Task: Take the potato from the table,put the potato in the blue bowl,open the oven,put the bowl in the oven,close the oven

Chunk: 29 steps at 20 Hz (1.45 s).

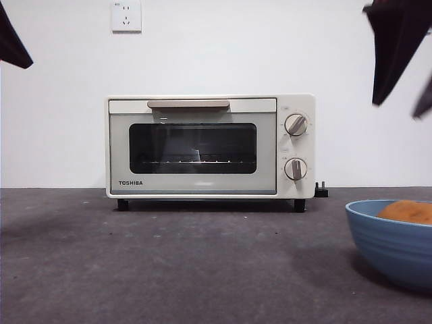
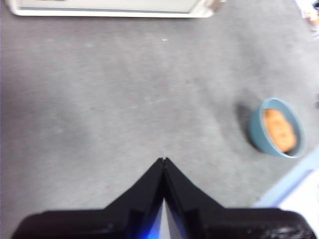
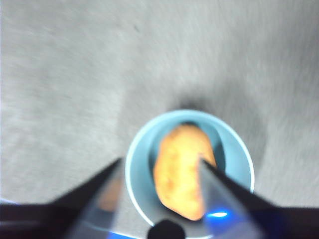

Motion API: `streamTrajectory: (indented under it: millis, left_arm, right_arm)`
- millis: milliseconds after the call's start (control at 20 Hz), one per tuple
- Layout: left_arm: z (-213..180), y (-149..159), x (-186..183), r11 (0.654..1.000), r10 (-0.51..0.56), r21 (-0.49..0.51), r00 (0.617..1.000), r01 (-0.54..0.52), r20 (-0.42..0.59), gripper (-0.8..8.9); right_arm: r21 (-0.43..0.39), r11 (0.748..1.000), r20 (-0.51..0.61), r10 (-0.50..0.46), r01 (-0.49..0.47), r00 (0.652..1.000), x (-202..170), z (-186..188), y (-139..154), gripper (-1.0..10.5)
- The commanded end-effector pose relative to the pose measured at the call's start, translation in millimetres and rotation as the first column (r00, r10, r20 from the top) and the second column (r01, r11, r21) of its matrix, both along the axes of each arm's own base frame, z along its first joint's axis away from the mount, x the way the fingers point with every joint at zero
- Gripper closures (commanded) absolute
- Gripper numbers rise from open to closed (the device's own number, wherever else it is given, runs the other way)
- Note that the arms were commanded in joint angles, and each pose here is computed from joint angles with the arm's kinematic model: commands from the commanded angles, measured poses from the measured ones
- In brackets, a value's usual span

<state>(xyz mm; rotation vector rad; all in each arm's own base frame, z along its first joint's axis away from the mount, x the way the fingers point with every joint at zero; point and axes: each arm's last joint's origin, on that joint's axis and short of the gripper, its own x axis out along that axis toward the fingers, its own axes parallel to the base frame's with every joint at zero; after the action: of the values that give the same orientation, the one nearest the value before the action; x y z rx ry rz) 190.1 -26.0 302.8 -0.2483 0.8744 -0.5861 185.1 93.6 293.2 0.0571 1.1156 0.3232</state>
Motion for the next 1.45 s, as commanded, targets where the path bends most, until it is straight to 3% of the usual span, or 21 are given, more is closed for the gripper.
streamTrajectory:
  millis: [50,200,350,700,850,1050,1250,1450]
  left_arm:
    - [0,0,1,1.0,-0.009,0.014,1.0,0.008,0.016,8.18]
    - [5,-1,7,1.0,0.003,-0.011,0.996,-0.002,0.086,8.19]
    - [18,-5,22,0.997,0.037,-0.067,0.989,-0.028,0.144,8.19]
    - [52,-35,113,0.994,-0.05,-0.086,0.987,0.064,0.154,8.19]
    - [53,-55,155,0.992,-0.098,-0.061,0.982,0.109,0.161,8.19]
    - [46,-74,187,0.991,-0.12,-0.04,0.983,0.126,0.142,8.19]
    - [33,-90,204,0.989,-0.149,-0.005,0.98,0.151,0.132,8.19]
    - [19,-101,214,0.988,-0.122,0.11,0.982,0.107,0.144,8.19]
  right_arm:
    - [-0.002,1.0,0.032,0.03,-0.03,0.999,1,10,1,9.6]
    - [0.024,0.998,0.025,0.05,-0.051,0.998,-1,25,1,9.6]
    - [-0.003,0.998,0.029,0.069,-0.069,0.997,-11,43,-4,9.6]
    - [0.09,0.995,0.19,0.025,-0.043,0.981,-52,84,-25,9.6]
    - [0.185,0.98,0.271,0.018,-0.07,0.962,-74,97,-34,9.6]
    - [0.235,0.971,0.306,-0.027,-0.048,0.952,-92,103,-43,9.6]
    - [0.224,0.974,0.33,-0.054,-0.023,0.943,-106,104,-51,9.6]
    - [0.227,0.974,0.324,-0.077,0.002,0.943,-115,104,-56,9.6]
